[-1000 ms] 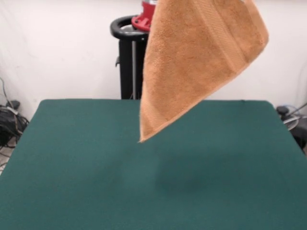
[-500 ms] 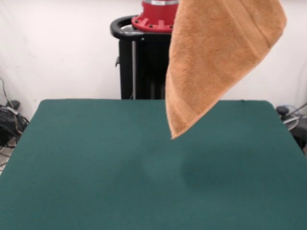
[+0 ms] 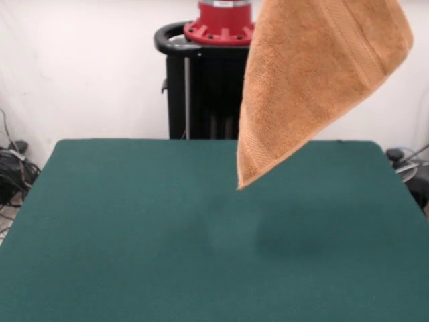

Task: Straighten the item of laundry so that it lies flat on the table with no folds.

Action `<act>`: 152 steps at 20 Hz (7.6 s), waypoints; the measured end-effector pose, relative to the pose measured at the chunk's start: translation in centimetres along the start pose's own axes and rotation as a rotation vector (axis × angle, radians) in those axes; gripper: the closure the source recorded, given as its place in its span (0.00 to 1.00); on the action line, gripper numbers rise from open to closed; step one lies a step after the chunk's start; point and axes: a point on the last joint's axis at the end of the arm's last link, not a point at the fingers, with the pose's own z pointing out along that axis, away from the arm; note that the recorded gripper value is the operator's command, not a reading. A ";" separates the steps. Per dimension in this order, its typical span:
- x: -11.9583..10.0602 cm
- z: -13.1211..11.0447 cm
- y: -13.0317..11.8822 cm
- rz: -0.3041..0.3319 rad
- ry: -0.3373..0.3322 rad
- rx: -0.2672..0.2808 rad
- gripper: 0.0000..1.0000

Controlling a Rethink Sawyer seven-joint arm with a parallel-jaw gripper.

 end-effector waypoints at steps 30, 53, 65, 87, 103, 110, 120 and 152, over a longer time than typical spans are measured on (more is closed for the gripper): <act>4.0 0.8 8.8 0.161 0.024 -0.015 1.00; 5.0 1.8 12.0 0.150 -0.018 -0.034 1.00; 5.4 2.7 12.8 0.143 0.013 -0.047 1.00; 6.7 2.3 13.6 0.261 0.077 -0.074 1.00; 7.4 1.7 17.1 0.237 0.094 -0.112 1.00; 7.5 2.0 17.6 0.273 0.105 -0.112 1.00; 7.3 4.2 16.8 0.296 0.117 -0.111 1.00; 7.3 9.3 11.5 0.437 0.131 -0.098 1.00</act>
